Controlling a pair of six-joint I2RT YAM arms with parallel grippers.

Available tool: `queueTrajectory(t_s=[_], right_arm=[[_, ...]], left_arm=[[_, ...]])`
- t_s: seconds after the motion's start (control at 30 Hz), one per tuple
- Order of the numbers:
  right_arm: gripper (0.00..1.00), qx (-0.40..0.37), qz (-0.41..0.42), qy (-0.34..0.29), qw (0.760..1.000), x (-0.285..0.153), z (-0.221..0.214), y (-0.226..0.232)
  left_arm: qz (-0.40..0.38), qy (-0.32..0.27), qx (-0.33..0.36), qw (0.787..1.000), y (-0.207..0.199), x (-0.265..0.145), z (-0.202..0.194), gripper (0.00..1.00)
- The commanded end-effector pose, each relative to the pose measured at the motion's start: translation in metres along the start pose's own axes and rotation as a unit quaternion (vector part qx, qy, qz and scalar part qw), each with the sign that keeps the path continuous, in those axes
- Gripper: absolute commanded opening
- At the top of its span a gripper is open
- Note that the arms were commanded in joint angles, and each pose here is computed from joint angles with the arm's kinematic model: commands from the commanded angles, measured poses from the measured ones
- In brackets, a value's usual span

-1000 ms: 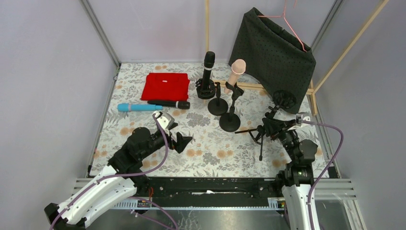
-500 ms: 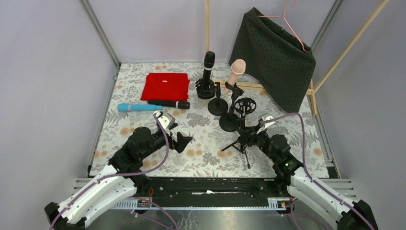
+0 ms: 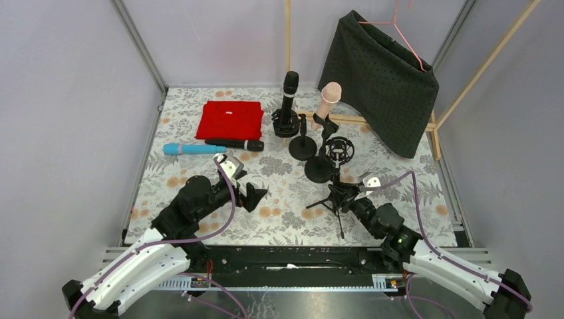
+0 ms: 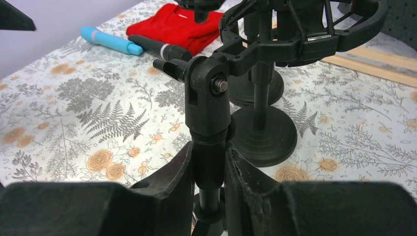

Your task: Attach the microphones to the stand

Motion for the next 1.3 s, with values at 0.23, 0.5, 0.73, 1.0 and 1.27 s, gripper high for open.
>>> queueTrajectory(t_s=[0.23,0.5,0.73,1.0,1.27], right_arm=[[0.00,-0.002,0.109,-0.020,0.994,-0.005,0.016,0.042],[0.00,-0.049,0.195,-0.014,0.980,-0.003,0.017,0.088],[0.00,-0.056,0.220,-0.064,0.972,0.026,0.038,0.119],[0.00,-0.042,0.188,-0.139,0.971,0.057,0.052,0.127],[0.00,-0.048,0.173,-0.173,0.968,0.077,0.044,0.131]], left_arm=[[0.013,-0.013,0.003,1.000,0.004,-0.001,0.015,0.99],[0.041,-0.021,0.001,0.999,0.012,-0.005,0.019,0.99],[0.167,-0.059,-0.021,0.984,0.046,-0.029,0.034,0.99],[0.309,-0.128,-0.066,0.940,0.081,-0.075,0.046,0.99],[0.340,-0.120,-0.074,0.930,0.088,-0.081,0.043,0.99]])
Point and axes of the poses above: each gripper's point midway between its finger pads, its own x axis out along the fingers, its own y axis along the line the jaws close on, z = x × y, the point moved 3 cm from there along -x, back along the fingers, and after that the axes turned 7 degrees about x, right-handed, at the moved point
